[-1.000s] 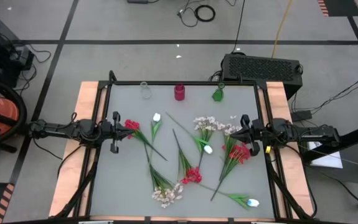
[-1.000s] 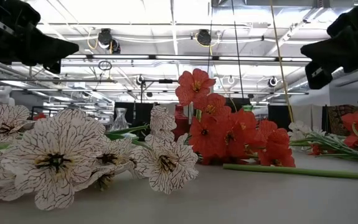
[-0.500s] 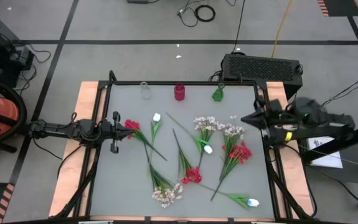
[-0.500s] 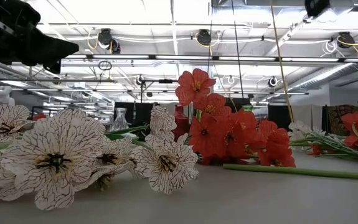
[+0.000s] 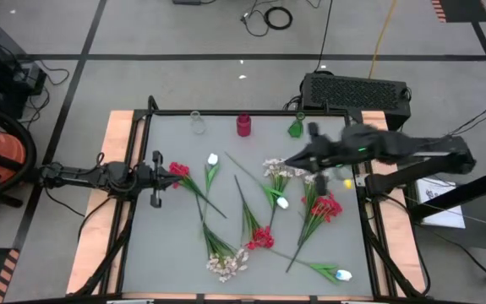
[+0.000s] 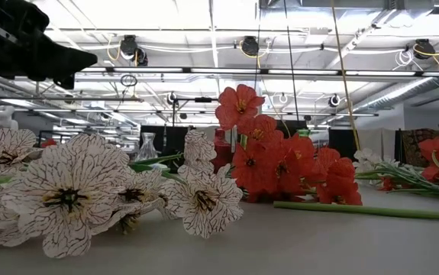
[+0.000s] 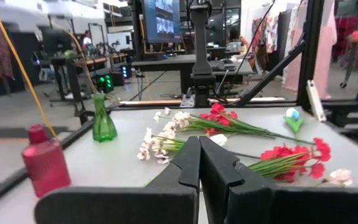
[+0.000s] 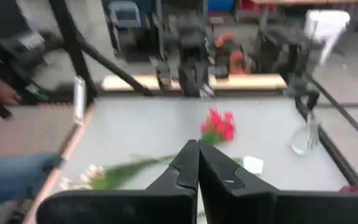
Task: Sort flowers into vase by color
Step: Put the top left white tulip into the green vase
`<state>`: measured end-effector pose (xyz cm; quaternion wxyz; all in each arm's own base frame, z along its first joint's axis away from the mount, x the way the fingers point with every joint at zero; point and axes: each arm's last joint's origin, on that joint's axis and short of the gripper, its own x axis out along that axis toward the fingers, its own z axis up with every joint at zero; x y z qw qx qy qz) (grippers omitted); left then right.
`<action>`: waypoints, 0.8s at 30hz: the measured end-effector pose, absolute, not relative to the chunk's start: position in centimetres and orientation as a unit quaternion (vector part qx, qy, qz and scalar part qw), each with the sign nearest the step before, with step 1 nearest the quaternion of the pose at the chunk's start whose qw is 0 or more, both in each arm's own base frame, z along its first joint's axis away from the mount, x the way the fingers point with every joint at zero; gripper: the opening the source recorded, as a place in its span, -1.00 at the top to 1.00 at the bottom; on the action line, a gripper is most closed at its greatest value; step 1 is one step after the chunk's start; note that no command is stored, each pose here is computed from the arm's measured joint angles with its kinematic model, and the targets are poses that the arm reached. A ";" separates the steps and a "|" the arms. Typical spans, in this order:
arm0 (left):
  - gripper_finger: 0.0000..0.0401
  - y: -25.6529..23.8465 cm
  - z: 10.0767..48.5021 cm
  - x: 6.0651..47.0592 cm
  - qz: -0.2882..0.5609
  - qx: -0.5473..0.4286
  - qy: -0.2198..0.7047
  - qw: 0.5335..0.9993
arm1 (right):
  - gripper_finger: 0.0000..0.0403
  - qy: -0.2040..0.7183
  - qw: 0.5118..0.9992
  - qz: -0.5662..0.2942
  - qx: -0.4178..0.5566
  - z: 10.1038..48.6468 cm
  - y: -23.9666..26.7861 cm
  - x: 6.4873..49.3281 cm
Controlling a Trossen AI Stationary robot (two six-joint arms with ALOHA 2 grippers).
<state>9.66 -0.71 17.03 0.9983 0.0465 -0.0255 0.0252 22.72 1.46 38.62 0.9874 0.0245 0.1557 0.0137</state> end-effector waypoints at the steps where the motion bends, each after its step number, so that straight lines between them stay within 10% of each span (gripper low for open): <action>1: 0.97 -0.7 17.1 9.7 0.026 0.063 -0.027 0.997 | 1.00 0.169 0.985 0.010 0.021 37.7 1.7 23.7; 16: 0.97 -0.7 18.8 9.4 0.014 -0.104 -0.103 0.989 | 1.00 0.207 0.975 0.019 0.076 25.6 4.4 28.1; 24: 0.97 -0.6 25.9 8.9 0.002 -0.134 -0.148 0.980 | 1.00 0.246 0.964 0.016 0.100 22.8 5.1 28.4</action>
